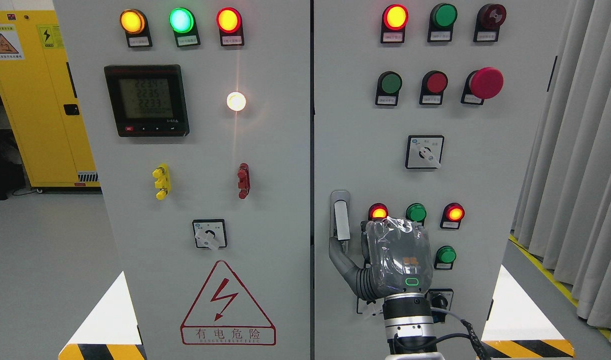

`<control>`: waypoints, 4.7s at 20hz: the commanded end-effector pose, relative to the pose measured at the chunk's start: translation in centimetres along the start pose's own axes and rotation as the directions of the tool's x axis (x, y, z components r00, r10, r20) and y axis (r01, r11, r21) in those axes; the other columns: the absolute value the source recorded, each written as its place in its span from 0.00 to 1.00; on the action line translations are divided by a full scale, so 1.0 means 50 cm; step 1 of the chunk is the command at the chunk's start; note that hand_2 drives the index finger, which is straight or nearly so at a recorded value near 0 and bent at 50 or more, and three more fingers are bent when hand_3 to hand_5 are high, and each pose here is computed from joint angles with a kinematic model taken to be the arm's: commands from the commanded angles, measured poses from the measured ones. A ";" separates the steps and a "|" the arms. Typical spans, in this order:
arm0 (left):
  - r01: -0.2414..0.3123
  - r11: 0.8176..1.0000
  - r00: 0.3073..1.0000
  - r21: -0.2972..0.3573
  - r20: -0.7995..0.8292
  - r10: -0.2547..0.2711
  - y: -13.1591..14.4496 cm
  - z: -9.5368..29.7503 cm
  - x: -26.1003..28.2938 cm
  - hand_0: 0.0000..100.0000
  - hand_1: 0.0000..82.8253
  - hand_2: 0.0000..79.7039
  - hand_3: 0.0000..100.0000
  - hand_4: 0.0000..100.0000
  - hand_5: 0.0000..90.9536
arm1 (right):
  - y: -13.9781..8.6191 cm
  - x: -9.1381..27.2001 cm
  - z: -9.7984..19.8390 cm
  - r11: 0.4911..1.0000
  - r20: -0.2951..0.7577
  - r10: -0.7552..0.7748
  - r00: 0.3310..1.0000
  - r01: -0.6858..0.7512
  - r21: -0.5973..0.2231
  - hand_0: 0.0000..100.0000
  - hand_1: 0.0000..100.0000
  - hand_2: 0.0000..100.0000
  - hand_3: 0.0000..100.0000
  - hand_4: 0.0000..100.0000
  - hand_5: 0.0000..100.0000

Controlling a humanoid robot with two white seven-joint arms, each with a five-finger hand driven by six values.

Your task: Release door handle

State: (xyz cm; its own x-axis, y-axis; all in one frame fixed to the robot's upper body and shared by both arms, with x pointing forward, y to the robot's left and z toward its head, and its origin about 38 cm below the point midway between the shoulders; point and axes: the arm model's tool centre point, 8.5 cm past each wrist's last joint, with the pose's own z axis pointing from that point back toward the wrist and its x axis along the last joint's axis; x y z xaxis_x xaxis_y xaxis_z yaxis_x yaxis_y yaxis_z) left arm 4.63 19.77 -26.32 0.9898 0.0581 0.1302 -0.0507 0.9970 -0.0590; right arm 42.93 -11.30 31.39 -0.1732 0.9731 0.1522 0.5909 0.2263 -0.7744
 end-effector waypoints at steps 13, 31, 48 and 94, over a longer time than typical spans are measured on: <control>0.000 1.000 1.000 0.000 -0.001 0.000 0.000 0.000 0.000 0.12 0.67 0.00 0.00 0.00 0.00 | 0.000 -0.005 0.003 1.000 -0.009 -0.003 1.000 0.003 0.001 0.57 0.33 1.00 1.00 1.00 1.00; 0.000 1.000 1.000 0.000 -0.001 0.000 0.000 0.000 0.000 0.12 0.67 0.00 0.00 0.00 0.00 | -0.009 -0.005 0.003 1.000 -0.014 -0.006 1.000 0.006 -0.011 0.61 0.33 1.00 1.00 1.00 1.00; 0.000 1.000 1.000 0.000 -0.001 0.000 0.000 0.000 0.000 0.12 0.67 0.00 0.00 0.00 0.00 | -0.011 -0.022 0.002 1.000 -0.037 -0.003 0.999 0.002 -0.014 0.61 0.31 1.00 1.00 1.00 1.00; 0.000 1.000 1.000 0.000 -0.001 0.000 0.000 0.000 0.000 0.12 0.67 0.00 0.00 0.00 0.00 | -0.023 -0.035 -0.005 0.999 -0.049 0.000 0.999 -0.002 -0.034 0.56 0.28 1.00 1.00 1.00 1.00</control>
State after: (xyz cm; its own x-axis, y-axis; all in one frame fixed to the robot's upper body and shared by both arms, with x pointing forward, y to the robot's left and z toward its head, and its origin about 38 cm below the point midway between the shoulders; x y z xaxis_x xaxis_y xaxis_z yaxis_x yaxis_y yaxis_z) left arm 4.64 19.77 -26.32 0.9898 0.0581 0.1303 -0.0508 0.9970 -0.0589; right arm 42.76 -13.08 32.09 -0.1365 0.9739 0.1815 0.6147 0.2270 -0.7554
